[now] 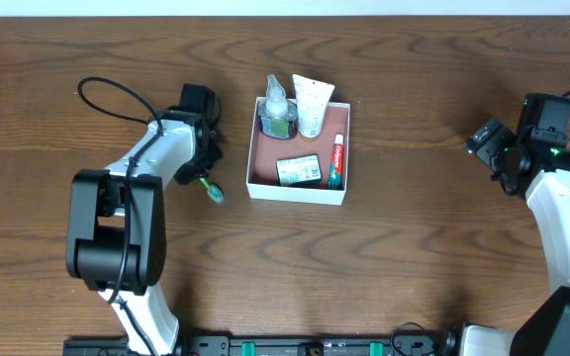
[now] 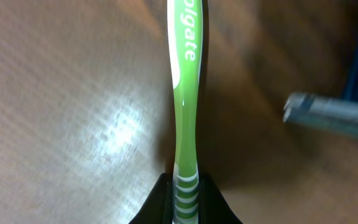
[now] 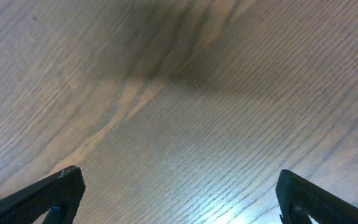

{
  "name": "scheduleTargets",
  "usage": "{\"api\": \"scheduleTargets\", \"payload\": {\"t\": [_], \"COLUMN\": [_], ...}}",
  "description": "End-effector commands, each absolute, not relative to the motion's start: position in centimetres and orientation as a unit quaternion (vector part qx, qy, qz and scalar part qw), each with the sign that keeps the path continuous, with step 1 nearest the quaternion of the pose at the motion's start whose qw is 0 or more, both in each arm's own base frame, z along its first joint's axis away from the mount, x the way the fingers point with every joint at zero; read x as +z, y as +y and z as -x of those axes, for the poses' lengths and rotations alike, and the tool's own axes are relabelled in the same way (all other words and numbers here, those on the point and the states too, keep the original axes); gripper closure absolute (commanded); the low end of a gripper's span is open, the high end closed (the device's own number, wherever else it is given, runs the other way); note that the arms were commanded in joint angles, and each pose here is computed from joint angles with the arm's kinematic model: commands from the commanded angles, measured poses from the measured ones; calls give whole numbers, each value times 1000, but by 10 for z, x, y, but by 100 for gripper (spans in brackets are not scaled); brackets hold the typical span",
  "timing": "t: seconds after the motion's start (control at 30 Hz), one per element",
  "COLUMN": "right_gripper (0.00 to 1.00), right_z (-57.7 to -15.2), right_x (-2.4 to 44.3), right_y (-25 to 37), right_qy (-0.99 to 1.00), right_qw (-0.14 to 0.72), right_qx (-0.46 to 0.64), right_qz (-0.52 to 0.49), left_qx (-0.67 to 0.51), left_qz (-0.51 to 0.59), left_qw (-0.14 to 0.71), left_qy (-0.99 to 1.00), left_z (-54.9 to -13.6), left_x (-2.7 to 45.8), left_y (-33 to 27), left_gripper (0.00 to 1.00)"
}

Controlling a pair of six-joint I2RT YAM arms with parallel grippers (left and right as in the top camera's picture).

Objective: Pack container
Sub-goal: 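Grasp the green toothbrush with the left gripper and lift, then lower the toothbrush into the box beside the toothpaste and release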

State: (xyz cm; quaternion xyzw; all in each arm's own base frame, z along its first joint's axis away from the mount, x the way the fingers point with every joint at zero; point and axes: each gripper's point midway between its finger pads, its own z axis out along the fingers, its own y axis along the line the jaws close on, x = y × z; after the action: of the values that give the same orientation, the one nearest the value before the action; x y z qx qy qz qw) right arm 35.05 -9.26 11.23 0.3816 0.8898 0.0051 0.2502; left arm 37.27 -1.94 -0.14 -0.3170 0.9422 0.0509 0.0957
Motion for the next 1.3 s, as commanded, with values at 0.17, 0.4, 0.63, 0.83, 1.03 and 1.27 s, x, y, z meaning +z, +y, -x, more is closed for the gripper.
{"api": "scheduleTargets", "payload": {"t": [0.17, 0.4, 0.63, 0.83, 1.03, 1.27], "right_gripper": [1, 1, 1, 1, 1, 1], "right_z": [-350, -350, -350, -350, -350, -350], "right_x": [112, 112, 112, 112, 112, 112], "right_y": [-96, -96, -96, -96, -96, -96], "right_qy": [886, 886, 886, 886, 886, 886], "right_qw": [250, 250, 250, 250, 250, 250], "right_qx": [2, 2, 2, 2, 2, 2], "right_qz": [-390, -390, -390, -390, -390, -390], "left_qx": [14, -77, -102, -114, -135, -153], "left_qz": [235, 146, 5, -138, -186, -220], "left_qw": [158, 239, 293, 339, 360, 357], "left_qy": [959, 957, 951, 924, 904, 895], "left_z": [-366, -358, -353, -358, -362, -351], "left_x": [77, 155, 186, 194, 191, 183], "left_y": [-23, -56, -112, -176, -221, -259], "left_gripper": [94, 94, 94, 94, 94, 94]}}
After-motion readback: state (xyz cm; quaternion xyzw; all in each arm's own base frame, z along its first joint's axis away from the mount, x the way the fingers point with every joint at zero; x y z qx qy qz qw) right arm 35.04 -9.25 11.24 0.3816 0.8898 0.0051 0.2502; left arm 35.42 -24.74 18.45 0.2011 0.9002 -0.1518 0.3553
